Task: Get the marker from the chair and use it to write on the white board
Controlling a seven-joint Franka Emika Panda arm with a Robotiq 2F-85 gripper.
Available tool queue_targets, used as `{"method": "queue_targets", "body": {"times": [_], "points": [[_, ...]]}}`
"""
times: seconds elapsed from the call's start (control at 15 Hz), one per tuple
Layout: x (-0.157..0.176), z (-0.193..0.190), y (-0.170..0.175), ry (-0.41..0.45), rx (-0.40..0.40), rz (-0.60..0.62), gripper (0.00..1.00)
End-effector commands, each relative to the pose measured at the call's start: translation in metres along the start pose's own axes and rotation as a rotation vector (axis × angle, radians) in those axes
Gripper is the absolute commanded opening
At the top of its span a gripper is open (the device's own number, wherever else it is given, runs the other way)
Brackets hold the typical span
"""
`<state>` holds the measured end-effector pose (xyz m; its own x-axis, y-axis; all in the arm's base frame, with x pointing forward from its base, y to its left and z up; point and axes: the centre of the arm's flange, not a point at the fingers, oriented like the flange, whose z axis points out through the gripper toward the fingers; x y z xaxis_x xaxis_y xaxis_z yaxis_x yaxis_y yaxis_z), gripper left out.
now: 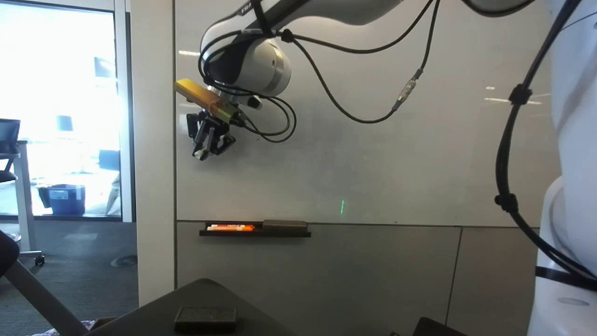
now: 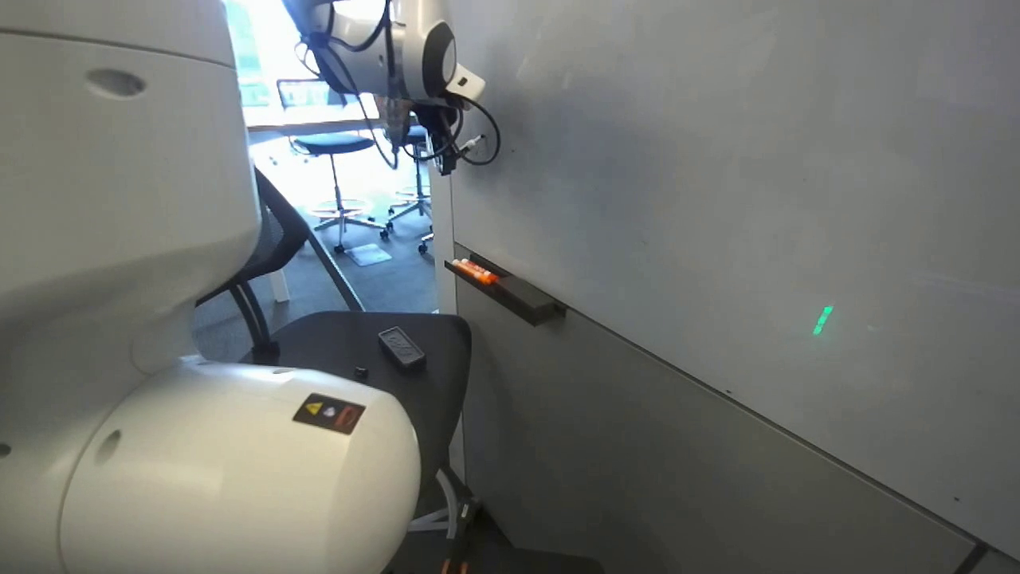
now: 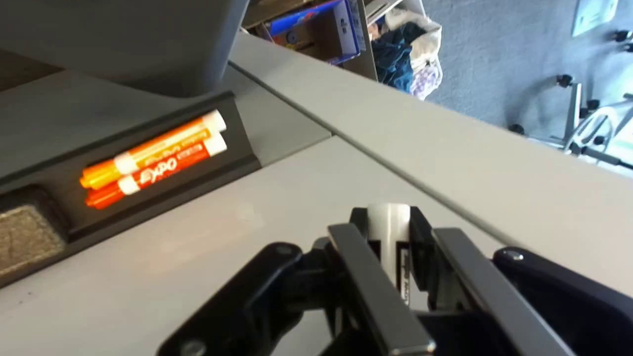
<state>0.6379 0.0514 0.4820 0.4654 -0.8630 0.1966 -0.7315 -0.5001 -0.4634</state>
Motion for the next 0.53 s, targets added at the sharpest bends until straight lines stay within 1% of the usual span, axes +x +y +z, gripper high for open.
{"method": "queue_targets", "body": {"times": [0.0,0.13,0.2,0.27,0.4,0.47], "points": [[0.041,0.021,-0.029,0.029,0.033,0.017,0.12],[0.036,0.021,-0.03,0.003,0.052,0.003,0.11],[0.028,0.019,-0.031,-0.031,0.059,-0.01,0.12],[0.018,0.014,-0.032,-0.092,0.078,-0.023,0.11],[-0.003,0.006,-0.035,-0.17,0.112,-0.054,0.11],[-0.014,0.002,-0.037,-0.194,0.121,-0.061,0.11]]}}
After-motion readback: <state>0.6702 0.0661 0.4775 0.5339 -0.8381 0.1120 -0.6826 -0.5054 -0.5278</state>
